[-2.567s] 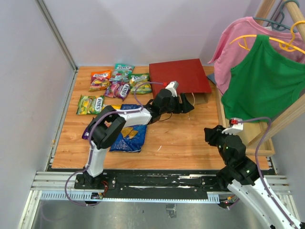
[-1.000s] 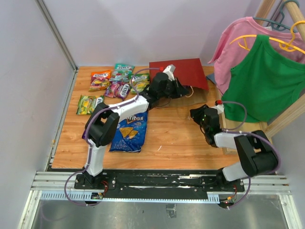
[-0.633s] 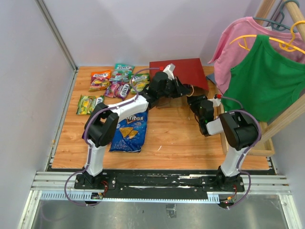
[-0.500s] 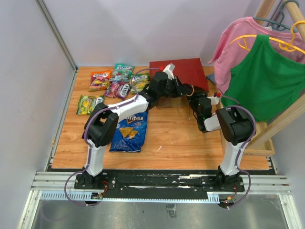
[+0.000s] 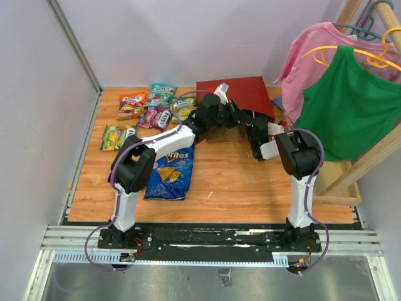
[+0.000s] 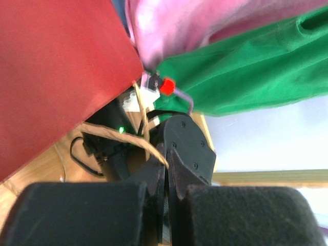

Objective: Take the snacks out of the paper bag

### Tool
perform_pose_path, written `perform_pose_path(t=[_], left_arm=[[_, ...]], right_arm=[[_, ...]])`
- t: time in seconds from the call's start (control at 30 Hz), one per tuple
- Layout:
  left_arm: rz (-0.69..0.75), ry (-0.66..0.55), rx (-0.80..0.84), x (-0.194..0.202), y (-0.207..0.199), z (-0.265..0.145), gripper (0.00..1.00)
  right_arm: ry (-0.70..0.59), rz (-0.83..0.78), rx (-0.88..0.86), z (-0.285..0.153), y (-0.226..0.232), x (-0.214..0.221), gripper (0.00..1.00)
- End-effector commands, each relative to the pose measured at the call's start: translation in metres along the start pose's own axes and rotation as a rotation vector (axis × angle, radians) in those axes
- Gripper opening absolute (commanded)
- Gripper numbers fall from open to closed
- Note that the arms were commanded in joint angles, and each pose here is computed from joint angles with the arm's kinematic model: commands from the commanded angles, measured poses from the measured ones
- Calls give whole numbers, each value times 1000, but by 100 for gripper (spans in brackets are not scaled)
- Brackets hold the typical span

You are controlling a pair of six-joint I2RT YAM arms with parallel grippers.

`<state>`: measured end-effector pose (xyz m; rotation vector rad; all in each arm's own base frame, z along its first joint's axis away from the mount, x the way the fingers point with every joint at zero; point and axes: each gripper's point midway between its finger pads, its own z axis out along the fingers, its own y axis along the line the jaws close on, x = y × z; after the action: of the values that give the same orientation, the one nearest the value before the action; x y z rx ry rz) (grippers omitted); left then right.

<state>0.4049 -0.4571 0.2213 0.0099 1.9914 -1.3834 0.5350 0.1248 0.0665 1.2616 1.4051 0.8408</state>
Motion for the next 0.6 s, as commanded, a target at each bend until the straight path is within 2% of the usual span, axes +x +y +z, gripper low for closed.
perform_pose_path(t=[0.0, 0.3, 0.57], left_arm=[[-5, -33, 89, -17, -31, -6, 4], [-29, -36, 108, -19, -36, -6, 4], [-57, -22, 125, -12, -37, -2, 4]], right_arm=[[-103, 13, 141, 11, -16, -3, 63], [-127, -46, 254, 27, -24, 0, 51], [-109, 2, 189, 35, -34, 13, 43]])
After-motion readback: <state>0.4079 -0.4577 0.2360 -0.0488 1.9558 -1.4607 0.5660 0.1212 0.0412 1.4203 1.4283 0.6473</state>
